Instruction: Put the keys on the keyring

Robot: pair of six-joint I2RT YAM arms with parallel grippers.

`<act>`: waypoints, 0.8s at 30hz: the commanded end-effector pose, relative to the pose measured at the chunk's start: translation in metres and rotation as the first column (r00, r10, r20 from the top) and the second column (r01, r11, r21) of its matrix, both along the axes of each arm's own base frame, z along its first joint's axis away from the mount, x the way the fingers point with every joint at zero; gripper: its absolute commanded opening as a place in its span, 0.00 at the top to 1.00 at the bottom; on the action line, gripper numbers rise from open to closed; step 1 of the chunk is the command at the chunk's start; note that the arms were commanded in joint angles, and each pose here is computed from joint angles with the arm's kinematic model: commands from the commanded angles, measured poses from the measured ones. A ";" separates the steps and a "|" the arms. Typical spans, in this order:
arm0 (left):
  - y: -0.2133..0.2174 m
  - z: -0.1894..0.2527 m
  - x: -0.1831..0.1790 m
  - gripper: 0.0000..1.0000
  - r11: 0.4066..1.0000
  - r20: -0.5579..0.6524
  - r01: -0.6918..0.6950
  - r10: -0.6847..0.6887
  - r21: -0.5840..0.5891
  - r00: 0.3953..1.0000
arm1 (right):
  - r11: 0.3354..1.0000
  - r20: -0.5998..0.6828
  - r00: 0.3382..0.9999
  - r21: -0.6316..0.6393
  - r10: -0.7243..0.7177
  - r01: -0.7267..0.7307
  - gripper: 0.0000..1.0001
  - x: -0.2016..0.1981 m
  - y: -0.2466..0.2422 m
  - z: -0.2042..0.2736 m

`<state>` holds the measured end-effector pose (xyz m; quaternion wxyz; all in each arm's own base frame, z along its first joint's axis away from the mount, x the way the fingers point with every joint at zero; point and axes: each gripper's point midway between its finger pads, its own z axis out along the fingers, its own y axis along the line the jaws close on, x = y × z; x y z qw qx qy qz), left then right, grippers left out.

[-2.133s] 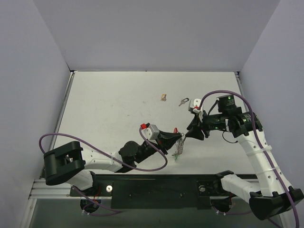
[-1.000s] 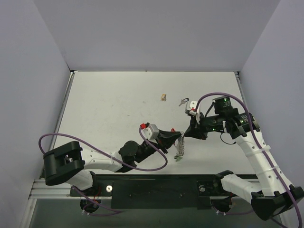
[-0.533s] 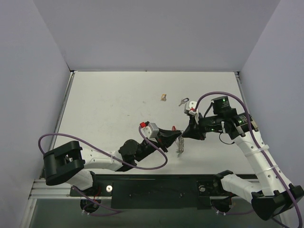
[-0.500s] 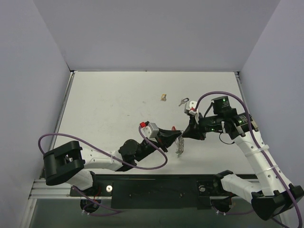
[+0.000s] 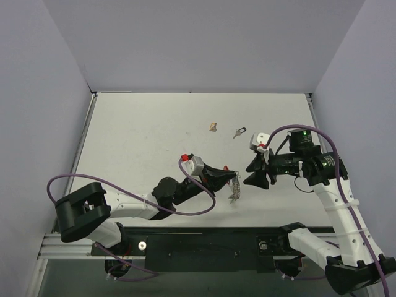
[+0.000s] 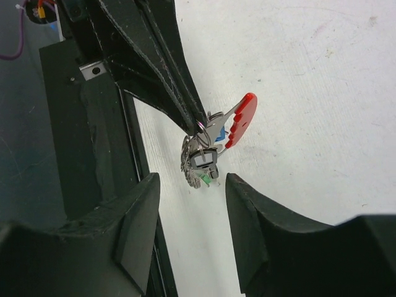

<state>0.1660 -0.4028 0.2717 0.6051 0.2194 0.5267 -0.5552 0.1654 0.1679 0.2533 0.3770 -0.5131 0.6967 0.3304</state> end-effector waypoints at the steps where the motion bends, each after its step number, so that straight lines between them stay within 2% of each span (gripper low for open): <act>1: 0.037 0.102 -0.038 1.00 0.922 0.222 0.174 -0.100 -0.345 0.970 | 0.995 0.035 0.995 -0.019 0.098 -0.098 0.58 -0.009 -0.001 0.002; 8: 0.032 0.099 -0.046 1.00 0.927 0.253 0.236 -0.163 -0.292 0.954 | 0.974 0.066 0.972 -0.009 0.225 -0.225 0.61 -0.015 0.004 -0.004; 17: 0.027 0.098 -0.050 1.00 0.921 0.258 0.269 -0.197 -0.283 0.946 | 0.958 0.042 0.958 0.004 0.285 -0.285 0.60 -0.023 0.012 -0.003; 24: 0.024 0.099 -0.049 1.00 0.918 0.257 0.274 -0.202 -0.286 0.945 | 0.951 0.029 0.951 0.028 0.308 -0.309 0.63 -0.029 0.017 -0.003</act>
